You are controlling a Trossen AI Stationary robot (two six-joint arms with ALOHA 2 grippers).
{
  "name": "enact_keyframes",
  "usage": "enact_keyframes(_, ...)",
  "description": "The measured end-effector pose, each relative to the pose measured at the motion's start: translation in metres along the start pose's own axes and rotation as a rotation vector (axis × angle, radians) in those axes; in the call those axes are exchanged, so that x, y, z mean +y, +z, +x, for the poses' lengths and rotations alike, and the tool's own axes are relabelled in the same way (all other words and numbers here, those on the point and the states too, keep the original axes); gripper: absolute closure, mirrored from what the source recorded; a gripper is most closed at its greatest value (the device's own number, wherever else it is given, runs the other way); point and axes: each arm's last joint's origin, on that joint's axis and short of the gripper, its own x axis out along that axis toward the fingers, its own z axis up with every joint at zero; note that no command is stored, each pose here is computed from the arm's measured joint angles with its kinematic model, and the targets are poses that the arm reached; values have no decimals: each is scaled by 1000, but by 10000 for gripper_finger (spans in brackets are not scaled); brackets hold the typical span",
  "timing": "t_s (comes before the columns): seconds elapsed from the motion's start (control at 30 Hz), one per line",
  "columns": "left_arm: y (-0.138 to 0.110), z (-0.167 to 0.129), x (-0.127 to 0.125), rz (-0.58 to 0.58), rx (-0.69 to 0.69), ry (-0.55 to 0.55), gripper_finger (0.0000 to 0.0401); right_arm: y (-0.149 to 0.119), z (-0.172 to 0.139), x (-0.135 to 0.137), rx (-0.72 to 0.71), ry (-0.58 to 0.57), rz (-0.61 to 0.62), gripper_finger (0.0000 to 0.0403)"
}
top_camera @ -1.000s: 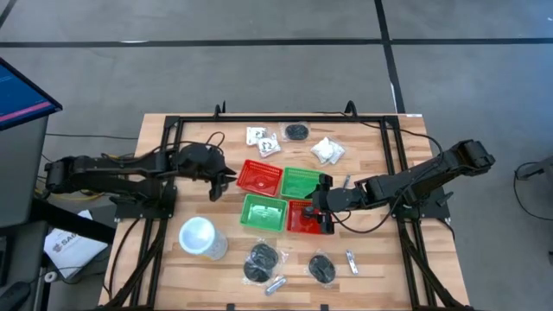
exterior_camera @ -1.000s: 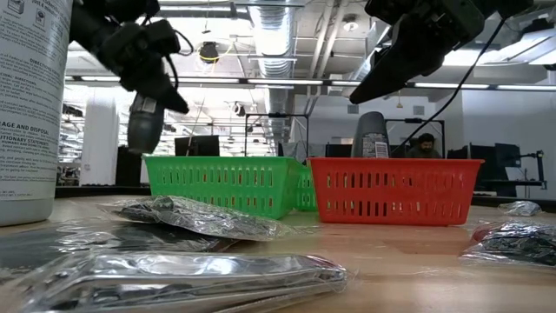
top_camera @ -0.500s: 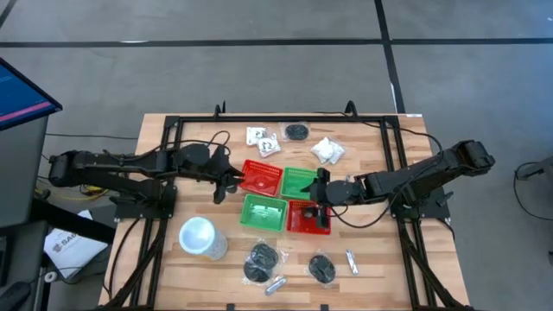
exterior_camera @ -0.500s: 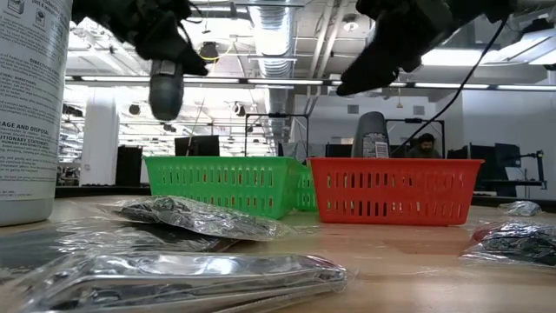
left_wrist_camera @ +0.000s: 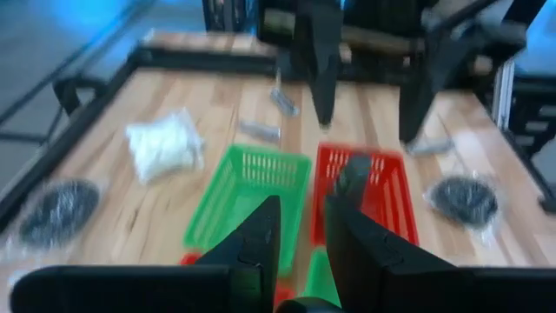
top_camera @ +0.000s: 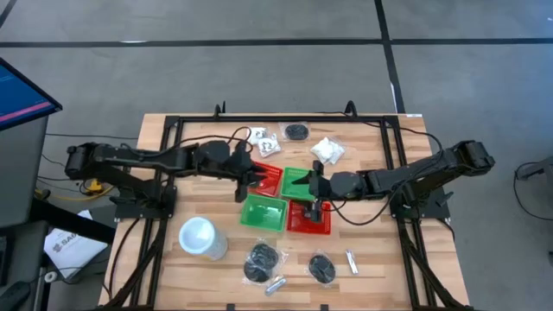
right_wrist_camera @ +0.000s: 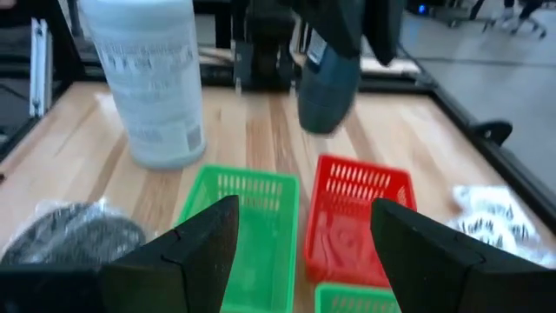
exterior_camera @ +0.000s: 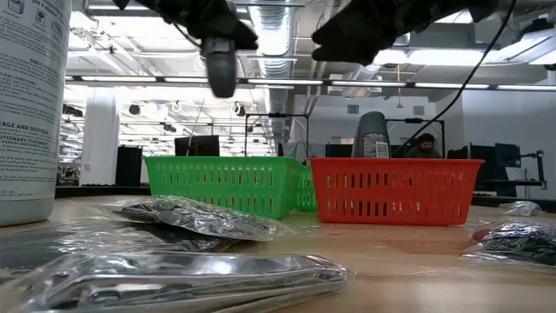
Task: Pick & Place Travel size toiletries
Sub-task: Put the black deodorant into the bottom right red bin
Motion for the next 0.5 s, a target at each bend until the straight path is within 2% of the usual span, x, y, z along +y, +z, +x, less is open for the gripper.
enact_keyframes(0.17,12,1,-2,24,-92,-7,328,7,1,-5,-70,-18,5,154)
enact_keyframes(0.5,21,0,-5,27,-185,-18,328,12,9,-22,-138,-53,41,154)
